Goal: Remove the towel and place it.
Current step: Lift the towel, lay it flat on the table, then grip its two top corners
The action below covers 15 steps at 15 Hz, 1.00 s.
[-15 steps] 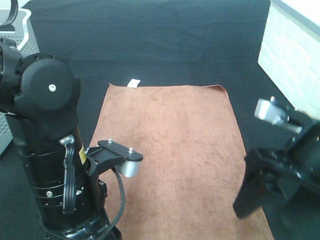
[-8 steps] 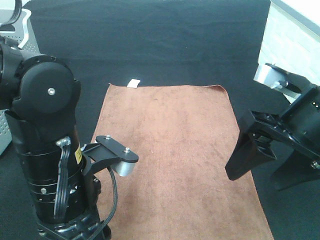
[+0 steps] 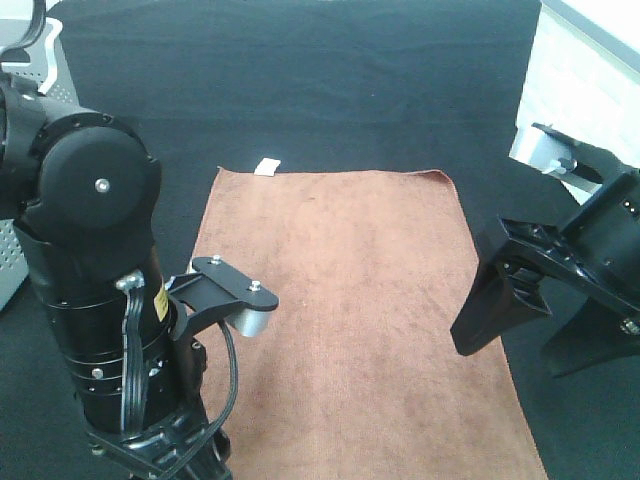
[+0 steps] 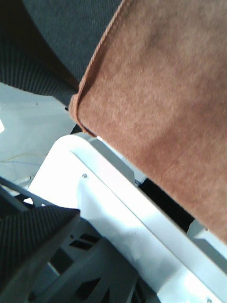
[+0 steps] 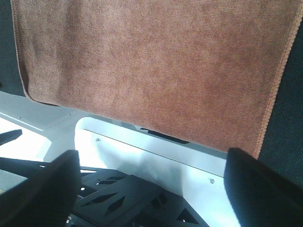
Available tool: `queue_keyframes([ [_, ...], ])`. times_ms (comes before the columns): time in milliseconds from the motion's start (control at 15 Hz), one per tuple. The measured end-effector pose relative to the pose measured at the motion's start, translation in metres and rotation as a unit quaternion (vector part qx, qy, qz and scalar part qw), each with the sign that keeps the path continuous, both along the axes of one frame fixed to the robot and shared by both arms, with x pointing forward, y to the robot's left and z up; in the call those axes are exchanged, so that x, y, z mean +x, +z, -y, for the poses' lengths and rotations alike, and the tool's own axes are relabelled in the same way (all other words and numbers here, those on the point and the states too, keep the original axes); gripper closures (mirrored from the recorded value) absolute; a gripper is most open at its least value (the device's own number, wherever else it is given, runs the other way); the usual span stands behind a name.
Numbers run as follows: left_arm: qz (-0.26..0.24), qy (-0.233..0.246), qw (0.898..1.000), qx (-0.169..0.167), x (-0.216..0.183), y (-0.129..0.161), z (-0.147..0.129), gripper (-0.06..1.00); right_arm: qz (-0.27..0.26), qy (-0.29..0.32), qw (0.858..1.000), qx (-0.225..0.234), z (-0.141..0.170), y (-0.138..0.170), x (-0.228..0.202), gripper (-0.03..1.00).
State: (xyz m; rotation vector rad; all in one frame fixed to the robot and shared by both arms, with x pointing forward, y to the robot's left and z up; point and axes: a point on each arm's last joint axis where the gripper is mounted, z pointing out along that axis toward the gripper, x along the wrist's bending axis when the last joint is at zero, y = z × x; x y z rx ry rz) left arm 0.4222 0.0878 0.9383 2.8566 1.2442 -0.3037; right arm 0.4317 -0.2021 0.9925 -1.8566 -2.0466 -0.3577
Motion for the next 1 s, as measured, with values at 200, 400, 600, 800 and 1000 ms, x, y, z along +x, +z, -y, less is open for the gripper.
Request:
queue_keyframes([
  [200,0.022,-0.003,1.000,-0.004,0.004,-0.001,0.001,0.32,-0.002,-0.014,1.000,-0.006,0.001,0.000,0.001,0.21],
  [400,0.030,0.021,0.999,0.001,0.011,0.001,-0.003,0.32,-0.005,-0.023,1.000,-0.018,0.003,-0.001,0.001,0.21],
  [600,0.042,0.062,0.997,-0.007,0.035,0.010,-0.015,0.32,-0.004,-0.022,1.000,-0.020,0.003,-0.001,0.001,0.21],
  [800,0.058,0.125,0.990,-0.012,0.074,0.021,-0.051,0.32,0.002,-0.015,0.999,-0.032,0.005,-0.002,0.001,0.21],
  [1000,0.062,0.167,0.984,-0.013,0.094,0.031,-0.076,0.32,0.011,-0.021,0.999,-0.045,0.007,-0.001,0.005,0.21],
])
